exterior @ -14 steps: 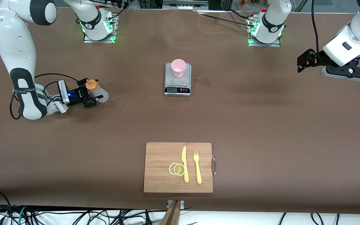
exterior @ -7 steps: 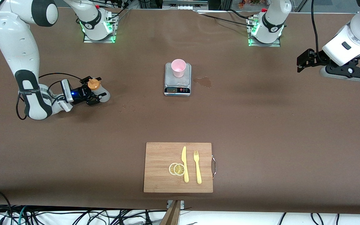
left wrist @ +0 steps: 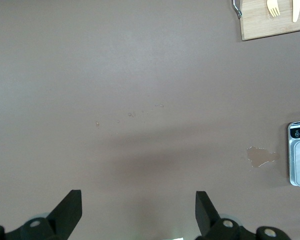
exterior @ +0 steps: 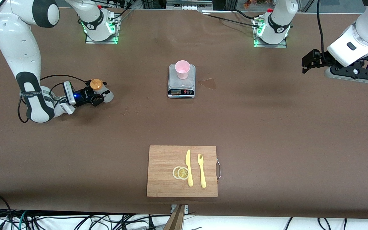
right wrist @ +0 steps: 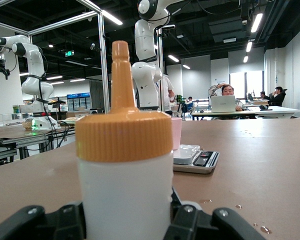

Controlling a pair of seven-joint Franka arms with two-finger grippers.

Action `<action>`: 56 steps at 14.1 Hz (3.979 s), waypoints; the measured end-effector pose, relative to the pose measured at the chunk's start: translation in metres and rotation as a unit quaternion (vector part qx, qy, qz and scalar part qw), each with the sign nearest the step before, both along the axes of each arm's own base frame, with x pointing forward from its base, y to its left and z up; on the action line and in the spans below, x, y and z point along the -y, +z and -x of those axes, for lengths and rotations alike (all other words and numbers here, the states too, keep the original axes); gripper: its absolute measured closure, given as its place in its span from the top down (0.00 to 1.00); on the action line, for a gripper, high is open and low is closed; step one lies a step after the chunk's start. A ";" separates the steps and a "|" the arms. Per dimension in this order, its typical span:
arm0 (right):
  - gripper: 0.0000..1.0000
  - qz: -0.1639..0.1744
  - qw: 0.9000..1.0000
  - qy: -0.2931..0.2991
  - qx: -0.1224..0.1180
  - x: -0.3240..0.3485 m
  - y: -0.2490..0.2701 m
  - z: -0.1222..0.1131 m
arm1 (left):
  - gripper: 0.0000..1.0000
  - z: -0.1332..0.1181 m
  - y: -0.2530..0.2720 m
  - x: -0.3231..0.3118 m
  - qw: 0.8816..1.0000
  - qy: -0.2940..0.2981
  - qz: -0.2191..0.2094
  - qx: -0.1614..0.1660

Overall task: Add sauce to pink cup with both arms
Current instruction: 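Grasp the white squeeze bottle with the right gripper, then lift the bottle with the right gripper and carry it over the cup, then tilt the bottle nozzle into the pink cup with the right gripper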

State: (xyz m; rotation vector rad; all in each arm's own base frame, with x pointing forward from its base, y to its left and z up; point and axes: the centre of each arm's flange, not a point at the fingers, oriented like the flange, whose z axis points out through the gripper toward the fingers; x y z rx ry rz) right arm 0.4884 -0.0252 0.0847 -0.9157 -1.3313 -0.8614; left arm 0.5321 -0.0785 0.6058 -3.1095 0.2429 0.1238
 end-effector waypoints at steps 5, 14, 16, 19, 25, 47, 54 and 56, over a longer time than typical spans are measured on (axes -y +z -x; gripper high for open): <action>0.21 0.012 1.000 0.001 0.003 0.002 0.006 -0.012 | 1.00 0.001 0.000 0.007 1.000 -0.006 0.000 0.000; 0.21 0.110 0.992 0.056 0.021 -0.029 0.063 -0.042 | 1.00 0.001 0.001 0.006 1.000 -0.006 0.000 0.001; 0.21 0.157 0.986 0.058 0.018 -0.041 0.086 -0.053 | 1.00 0.001 0.001 0.006 1.000 -0.005 0.000 0.001; 0.21 0.234 0.971 0.053 0.009 -0.064 0.124 -0.069 | 1.00 0.001 0.001 0.006 1.000 -0.005 0.000 0.001; 0.21 0.369 0.927 0.054 -0.028 -0.156 0.158 -0.075 | 1.00 0.001 0.001 0.005 1.000 -0.005 0.000 0.001; 0.21 0.652 0.754 0.049 -0.068 -0.395 0.208 0.054 | 1.00 0.001 0.002 0.004 1.000 -0.004 0.000 0.001; 0.21 0.680 0.729 0.064 -0.047 -0.408 0.204 0.070 | 1.00 0.001 0.002 0.004 1.000 -0.004 0.000 0.001; 0.21 0.686 0.724 0.068 -0.042 -0.407 0.204 0.071 | 1.00 0.001 0.002 0.004 1.000 -0.004 0.000 0.001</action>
